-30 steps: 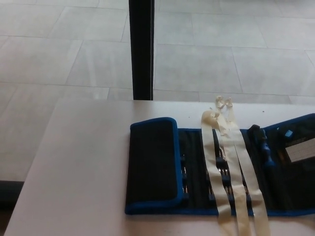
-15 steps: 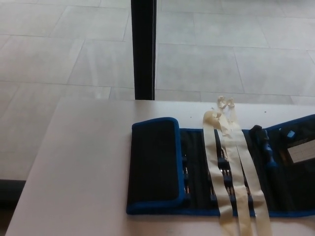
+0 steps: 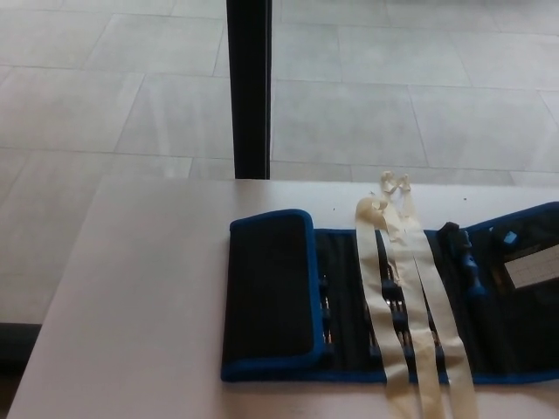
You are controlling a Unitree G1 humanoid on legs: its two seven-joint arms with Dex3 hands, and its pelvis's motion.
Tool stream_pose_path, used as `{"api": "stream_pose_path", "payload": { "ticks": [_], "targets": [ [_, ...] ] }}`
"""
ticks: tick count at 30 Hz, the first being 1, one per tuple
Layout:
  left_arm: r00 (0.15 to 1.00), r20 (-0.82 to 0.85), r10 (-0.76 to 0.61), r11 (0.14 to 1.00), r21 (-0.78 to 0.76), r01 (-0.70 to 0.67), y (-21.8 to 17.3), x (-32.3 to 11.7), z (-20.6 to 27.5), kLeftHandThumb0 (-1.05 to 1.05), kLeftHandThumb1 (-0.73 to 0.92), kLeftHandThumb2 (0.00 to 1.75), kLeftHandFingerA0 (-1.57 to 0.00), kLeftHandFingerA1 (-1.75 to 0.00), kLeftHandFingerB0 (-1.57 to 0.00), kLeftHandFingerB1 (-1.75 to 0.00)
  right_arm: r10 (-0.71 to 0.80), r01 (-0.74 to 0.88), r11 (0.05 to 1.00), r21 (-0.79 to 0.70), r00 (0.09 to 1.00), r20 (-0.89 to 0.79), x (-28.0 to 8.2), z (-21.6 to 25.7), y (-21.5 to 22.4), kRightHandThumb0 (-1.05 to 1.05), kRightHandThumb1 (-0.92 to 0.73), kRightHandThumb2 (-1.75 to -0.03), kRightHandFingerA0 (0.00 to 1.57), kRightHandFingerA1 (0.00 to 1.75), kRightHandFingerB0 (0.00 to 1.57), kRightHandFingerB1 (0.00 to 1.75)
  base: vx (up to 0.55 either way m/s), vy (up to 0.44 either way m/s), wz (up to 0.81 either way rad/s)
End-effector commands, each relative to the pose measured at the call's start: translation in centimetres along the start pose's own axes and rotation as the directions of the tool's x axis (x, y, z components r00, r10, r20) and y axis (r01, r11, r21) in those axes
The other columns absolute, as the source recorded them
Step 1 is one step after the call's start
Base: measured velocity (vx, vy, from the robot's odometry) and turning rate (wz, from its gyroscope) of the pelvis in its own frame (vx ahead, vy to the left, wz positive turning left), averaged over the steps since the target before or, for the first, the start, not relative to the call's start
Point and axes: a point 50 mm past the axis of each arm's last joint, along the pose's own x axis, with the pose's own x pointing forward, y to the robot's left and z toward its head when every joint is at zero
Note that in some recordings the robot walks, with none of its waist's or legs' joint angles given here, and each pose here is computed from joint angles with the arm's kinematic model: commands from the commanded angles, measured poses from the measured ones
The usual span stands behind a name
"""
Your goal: The robot uses its right hand to lift an edge of the toolkit kept in middle of the desk and make one fold in it
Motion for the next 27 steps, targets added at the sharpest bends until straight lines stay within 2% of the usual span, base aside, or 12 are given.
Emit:
{"api": "stream_pose_path", "payload": {
  "ticks": [1, 7, 11, 13, 14, 17, 20, 22, 23, 24, 25, 27],
  "targets": [
    [1.000, 0.015, -0.010, 0.999, -0.051, 0.010, 0.4, 0.2, 0.7, -0.33, 0.55, 0.56, -0.55, -1.15, -0.48, -0.45, 0.069, -0.065, 0.998, 0.028, 0.980, -0.188, -0.4, -2.8, 0.7, -0.43, -0.83, -0.64, 0.28, 0.49, 0.25, 0.43, 0.00, 0.000, 0.00],
    [0.999, 0.052, -0.004, 1.000, -0.009, 0.004, 0.3, 0.2, 1.0, -0.49, 0.66, 0.61, -0.57, -1.59, -0.54, -0.48, 0.150, -0.131, 0.987, 0.092, 0.958, -0.246, -0.8, -3.3, 1.0, -0.44, -0.86, -0.65, 0.26, 0.53, 0.18, 0.44, 0.00, 0.000, 0.00],
    [0.998, 0.058, -0.006, 1.000, -0.002, 0.006, 0.4, 0.2, 1.0, -0.60, 0.74, 0.62, -0.48, -0.75, -0.46, -0.45, 0.190, -0.169, 0.980, 0.101, 0.945, -0.267, -1.0, -3.6, 1.2, -0.50, -0.75, -0.84, 0.20, 0.54, 0.09, 0.48, 0.00, 0.000, 0.00],
    [0.998, 0.058, -0.012, 1.000, -0.009, 0.012, 0.4, 0.2, 1.1, -0.60, 0.74, 0.62, -0.48, -0.75, -0.46, -0.45, 0.195, -0.170, 0.979, 0.112, 0.943, -0.270, -1.1, -3.7, 1.2, -0.50, -0.75, -0.84, 0.20, 0.54, 0.09, 0.48, 0.00, 0.000, 0.00],
    [0.999, 0.049, 0.003, 1.000, 0.002, -0.003, 0.4, 0.3, 1.1, -0.62, 0.75, 0.66, -0.45, -1.38, -0.50, -0.56, 0.192, -0.166, 0.979, 0.115, 0.942, -0.274, -1.1, -3.8, 1.3, -0.51, -0.74, -0.84, 0.23, 0.56, 0.09, 0.48, 0.00, 0.000, 0.00],
    [0.999, 0.040, 0.010, 1.000, 0.029, -0.011, 0.4, 0.4, 1.3, -0.65, 0.77, 0.68, -0.53, -1.52, -0.48, -0.60, 0.192, -0.156, 0.978, 0.139, 0.936, -0.297, -1.0, -3.9, 1.7, -0.51, -0.69, -0.85, 0.30, 0.59, 0.21, 0.53, 0.00, 0.000, 0.00],
    [0.999, 0.043, 0.013, 1.000, 0.016, -0.014, 0.5, 0.5, 1.5, -0.65, 0.79, 0.63, -0.50, -1.04, -0.34, -0.44, 0.242, -0.191, 0.963, 0.189, 0.924, -0.296, -1.0, -3.5, 2.2, -0.48, -0.82, -0.64, 0.33, 0.57, 0.24, 0.50, 0.00, 0.000, 0.00],
    [0.999, 0.038, 0.021, 1.000, 0.003, -0.021, 0.5, 0.5, 1.5, -0.65, 0.79, 0.63, -0.50, -1.04, -0.34, -0.44, 0.256, -0.202, 0.958, 0.201, 0.919, -0.298, -1.1, -3.2, 2.5, -0.48, -0.82, -0.64, 0.33, 0.57, 0.24, 0.50, 0.00, 0.000, 0.00],
    [0.999, 0.039, 0.017, 1.000, -0.006, -0.017, 0.5, 0.5, 1.5, -0.64, 0.81, 0.64, -0.57, -1.04, -0.46, -0.48, 0.275, -0.226, 0.955, 0.192, 0.917, -0.291, -1.2, -2.6, 3.1, -0.48, -0.63, -1.01, 0.34, 0.63, 0.20, 0.55, 0.00, 0.000, 0.00],
    [0.999, 0.042, 0.014, 1.000, -0.024, -0.013, 0.5, 0.5, 1.5, -0.65, 0.81, 0.63, -0.51, -0.95, -0.33, -0.44, 0.290, -0.242, 0.951, 0.192, 0.915, -0.282, -1.3, -2.1, 3.5, -0.49, -0.63, -1.01, 0.34, 0.62, 0.21, 0.55, 0.00, 0.000, 0.00],
    [0.999, 0.042, 0.016, 1.000, -0.020, -0.015, 0.5, 0.5, 1.5, -0.66, 0.64, 1.01, -0.55, -0.81, -0.36, -0.57, 0.300, -0.255, 0.949, 0.188, 0.913, -0.276, -1.4, -1.9, 3.7, -0.51, -0.65, -1.02, 0.34, 0.62, 0.22, 0.55, 0.00, 0.000, 0.00],
    [0.999, 0.045, 0.009, 1.000, -0.004, -0.009, 0.5, 0.5, 1.5, -0.65, 0.83, 0.64, -0.51, -0.81, -0.48, -0.49, 0.324, -0.285, 0.942, 0.179, 0.910, -0.257, -1.7, -1.4, 4.2, -0.50, -0.65, -1.03, 0.35, 0.63, 0.23, 0.55, 0.00, 0.000, 0.00]
  ]
}}
